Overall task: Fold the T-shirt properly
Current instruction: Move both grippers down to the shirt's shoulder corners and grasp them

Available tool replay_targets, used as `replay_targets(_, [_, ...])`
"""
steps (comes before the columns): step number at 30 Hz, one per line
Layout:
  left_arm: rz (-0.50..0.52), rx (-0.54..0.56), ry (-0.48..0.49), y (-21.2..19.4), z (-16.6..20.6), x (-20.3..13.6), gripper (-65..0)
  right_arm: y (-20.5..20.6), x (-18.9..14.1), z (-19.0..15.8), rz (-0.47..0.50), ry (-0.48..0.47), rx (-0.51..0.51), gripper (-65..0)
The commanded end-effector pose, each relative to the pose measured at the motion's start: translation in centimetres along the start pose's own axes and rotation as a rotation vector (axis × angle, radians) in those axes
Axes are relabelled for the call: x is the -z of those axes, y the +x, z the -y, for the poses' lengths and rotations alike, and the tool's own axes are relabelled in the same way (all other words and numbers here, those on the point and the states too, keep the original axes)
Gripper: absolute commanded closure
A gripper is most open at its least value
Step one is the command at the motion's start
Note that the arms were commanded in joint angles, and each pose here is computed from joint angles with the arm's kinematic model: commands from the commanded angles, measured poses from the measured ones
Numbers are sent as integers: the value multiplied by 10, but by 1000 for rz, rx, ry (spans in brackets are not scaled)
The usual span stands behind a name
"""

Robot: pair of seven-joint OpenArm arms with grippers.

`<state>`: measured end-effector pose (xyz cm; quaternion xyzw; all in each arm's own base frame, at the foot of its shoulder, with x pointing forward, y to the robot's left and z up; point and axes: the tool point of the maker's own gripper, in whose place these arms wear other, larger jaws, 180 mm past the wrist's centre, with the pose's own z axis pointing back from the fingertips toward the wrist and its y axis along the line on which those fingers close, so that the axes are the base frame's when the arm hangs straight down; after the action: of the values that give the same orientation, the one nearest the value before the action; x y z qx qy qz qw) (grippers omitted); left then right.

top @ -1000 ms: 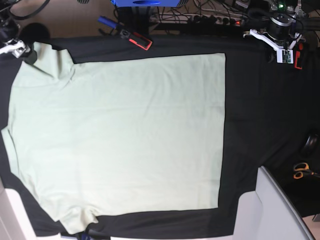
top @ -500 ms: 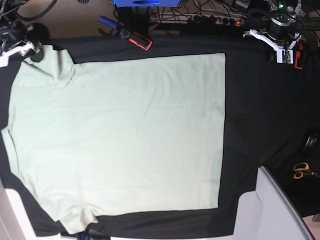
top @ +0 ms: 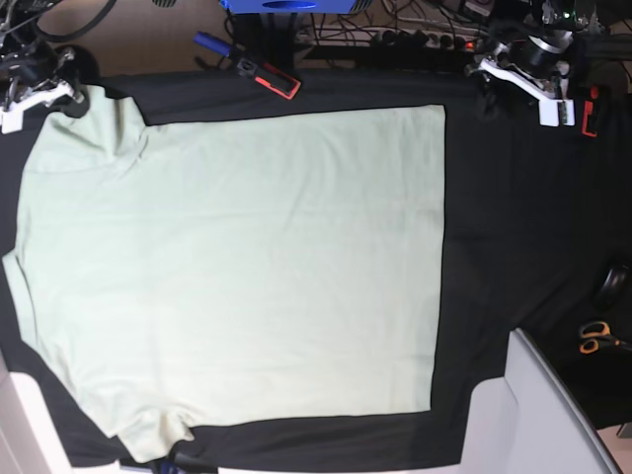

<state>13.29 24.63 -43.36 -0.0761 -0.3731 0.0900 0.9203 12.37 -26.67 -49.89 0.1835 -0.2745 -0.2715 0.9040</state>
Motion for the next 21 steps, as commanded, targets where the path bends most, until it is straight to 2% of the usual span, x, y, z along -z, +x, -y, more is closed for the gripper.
replay_targets(1, [12, -12, -38, 5, 6, 1, -343, 4, -2, 2, -4, -6, -18, -1])
replay_targets(5, [-39, -86, -56, -7, 7, 7, -343, 4, -3, 3, -6, -8, -20, -1])
replay_targets(10, [-71, -110, -30, -22, -2, 9, -344, 5, -3, 3, -6, -9, -21, -1])
replay_targets(21, [-63, -158, -36, -21, 2, 30, -344, 4, -3, 3, -7, -10, -22, -1])
